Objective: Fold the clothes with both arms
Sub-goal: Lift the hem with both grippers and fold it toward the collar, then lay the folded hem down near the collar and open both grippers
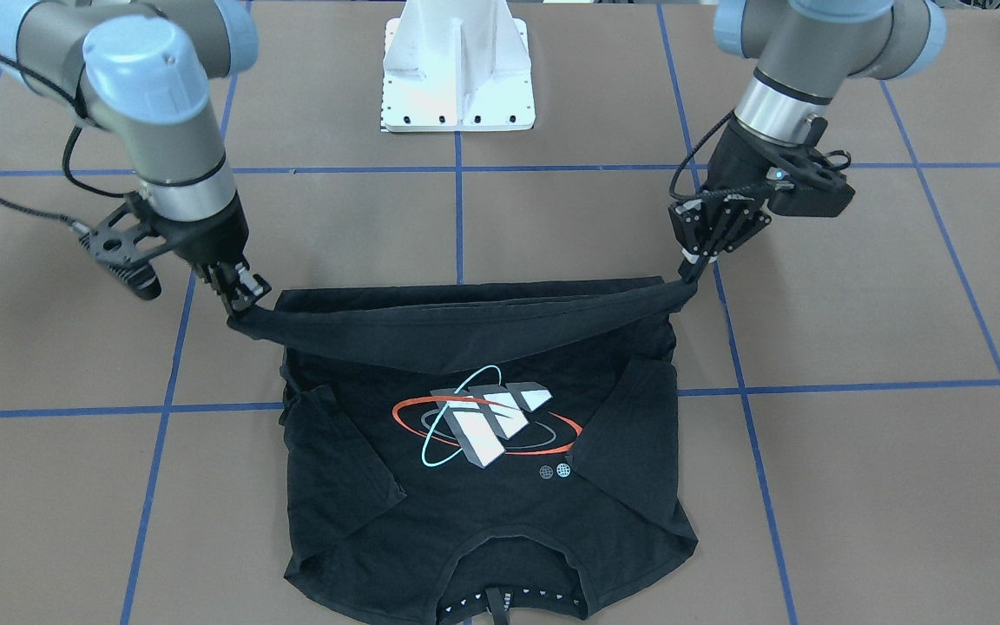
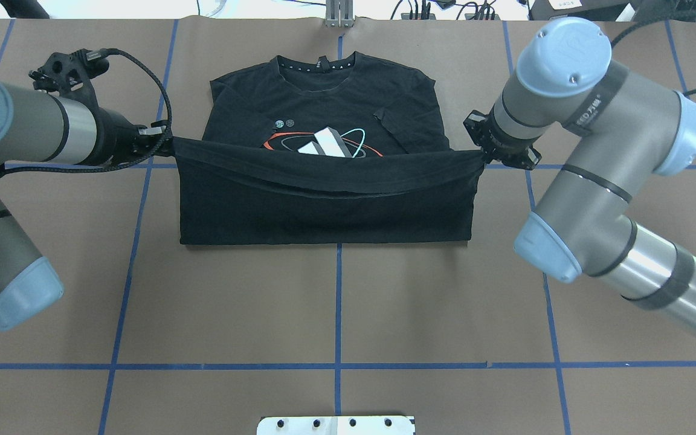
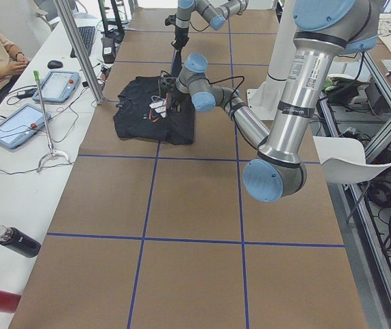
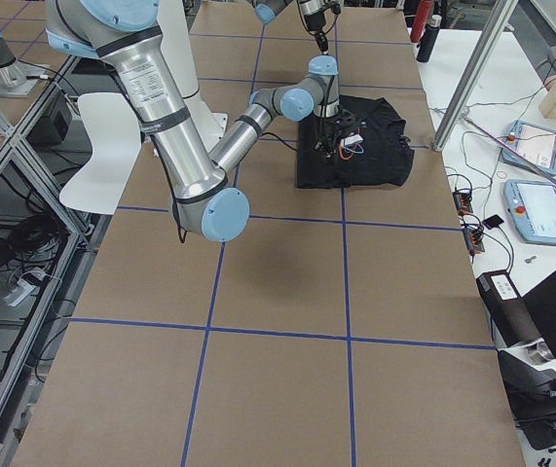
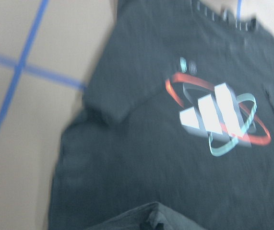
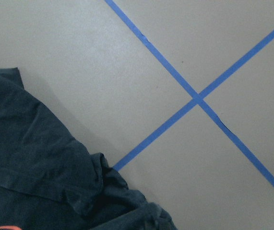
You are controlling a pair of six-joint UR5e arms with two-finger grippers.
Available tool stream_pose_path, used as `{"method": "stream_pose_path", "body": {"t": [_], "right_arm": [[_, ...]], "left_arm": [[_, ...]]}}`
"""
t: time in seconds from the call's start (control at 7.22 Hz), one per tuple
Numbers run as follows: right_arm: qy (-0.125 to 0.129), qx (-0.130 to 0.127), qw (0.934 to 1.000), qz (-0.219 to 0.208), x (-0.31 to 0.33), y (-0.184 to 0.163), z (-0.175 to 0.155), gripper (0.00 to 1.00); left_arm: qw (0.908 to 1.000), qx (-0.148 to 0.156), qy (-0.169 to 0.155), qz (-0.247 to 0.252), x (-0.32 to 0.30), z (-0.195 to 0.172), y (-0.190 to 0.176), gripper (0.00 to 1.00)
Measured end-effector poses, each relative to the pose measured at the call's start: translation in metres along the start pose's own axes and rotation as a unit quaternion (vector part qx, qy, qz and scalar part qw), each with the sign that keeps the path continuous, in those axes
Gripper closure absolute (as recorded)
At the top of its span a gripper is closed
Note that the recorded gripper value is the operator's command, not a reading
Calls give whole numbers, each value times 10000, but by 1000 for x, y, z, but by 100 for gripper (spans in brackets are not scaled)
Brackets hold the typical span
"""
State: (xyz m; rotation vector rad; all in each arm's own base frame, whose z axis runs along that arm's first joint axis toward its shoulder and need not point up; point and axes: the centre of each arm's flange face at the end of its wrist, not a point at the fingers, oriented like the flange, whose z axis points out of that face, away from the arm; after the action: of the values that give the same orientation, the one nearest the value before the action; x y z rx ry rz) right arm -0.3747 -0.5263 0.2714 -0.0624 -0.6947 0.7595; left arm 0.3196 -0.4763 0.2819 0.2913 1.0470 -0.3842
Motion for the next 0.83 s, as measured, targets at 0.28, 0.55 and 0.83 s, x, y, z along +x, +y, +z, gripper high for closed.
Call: {"method": "stream_pose_path", "body": {"t": [0.28, 0.55, 0.83], "right_arm": [[134, 126, 9998, 121, -35, -31, 9, 100], [57, 219, 9997, 125, -60, -57, 18, 100], [-69, 274, 9995, 130, -90, -80, 46, 100]], "left_arm": [[9999, 135, -56, -26, -15, 35, -28, 100], [9996, 274, 22, -50, -38, 71, -52, 100], [9993, 340, -54, -108, -33, 101, -73, 100]]}}
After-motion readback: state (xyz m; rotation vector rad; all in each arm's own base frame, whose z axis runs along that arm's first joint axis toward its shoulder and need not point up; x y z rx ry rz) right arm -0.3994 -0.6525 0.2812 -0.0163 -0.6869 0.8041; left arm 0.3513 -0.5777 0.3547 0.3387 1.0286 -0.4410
